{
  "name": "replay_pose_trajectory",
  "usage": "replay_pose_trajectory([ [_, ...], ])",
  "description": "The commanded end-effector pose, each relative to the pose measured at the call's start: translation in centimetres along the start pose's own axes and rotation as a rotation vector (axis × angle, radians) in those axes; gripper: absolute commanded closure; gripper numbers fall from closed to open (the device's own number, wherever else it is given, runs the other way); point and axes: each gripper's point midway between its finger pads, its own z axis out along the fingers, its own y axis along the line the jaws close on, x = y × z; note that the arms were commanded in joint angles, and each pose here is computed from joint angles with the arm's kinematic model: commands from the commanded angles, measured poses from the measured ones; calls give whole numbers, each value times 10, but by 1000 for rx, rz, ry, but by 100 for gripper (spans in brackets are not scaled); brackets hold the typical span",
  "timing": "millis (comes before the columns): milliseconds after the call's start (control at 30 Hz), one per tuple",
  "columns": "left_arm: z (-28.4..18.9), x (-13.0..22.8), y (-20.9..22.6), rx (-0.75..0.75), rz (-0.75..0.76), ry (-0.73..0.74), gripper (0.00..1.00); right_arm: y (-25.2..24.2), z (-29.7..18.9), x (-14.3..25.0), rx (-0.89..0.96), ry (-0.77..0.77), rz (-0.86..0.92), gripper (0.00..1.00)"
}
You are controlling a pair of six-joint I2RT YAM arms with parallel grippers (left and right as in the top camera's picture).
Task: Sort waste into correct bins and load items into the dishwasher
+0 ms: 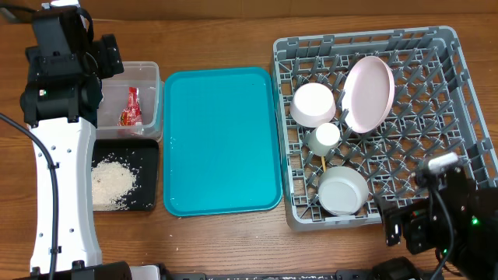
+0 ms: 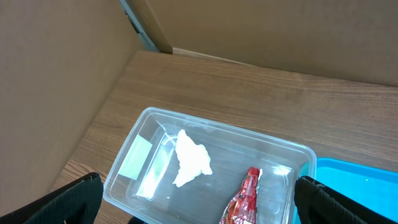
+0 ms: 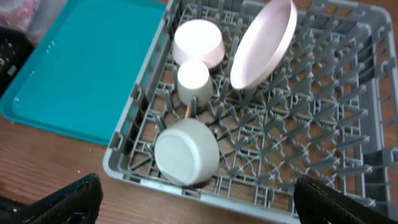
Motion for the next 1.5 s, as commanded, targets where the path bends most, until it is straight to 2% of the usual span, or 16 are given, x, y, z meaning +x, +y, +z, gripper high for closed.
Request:
replay_pose_trajectory([
  [0, -3, -6, 0, 5, -16, -16, 0, 4, 9, 23, -19, 24, 7, 0],
  [133, -3, -6, 0, 5, -16, -16, 0, 10, 28, 36, -49, 2, 7, 0],
  [500, -3, -6, 0, 5, -16, -16, 0, 13, 87, 30, -65, -210, 2, 0],
  [833, -3, -6, 0, 5, -16, -16, 0, 23, 143, 19, -108, -531, -26, 0],
  [1100, -3, -6, 0, 5, -16, -16, 0, 27, 150, 12, -120, -753, -51, 0],
  [1367, -3, -6, 0, 5, -16, -16, 0, 24, 151, 21, -112, -816, -56, 0],
  [1467, -3, -6, 0, 5, -16, -16, 0, 21, 159, 27, -103, -794, -50, 0],
])
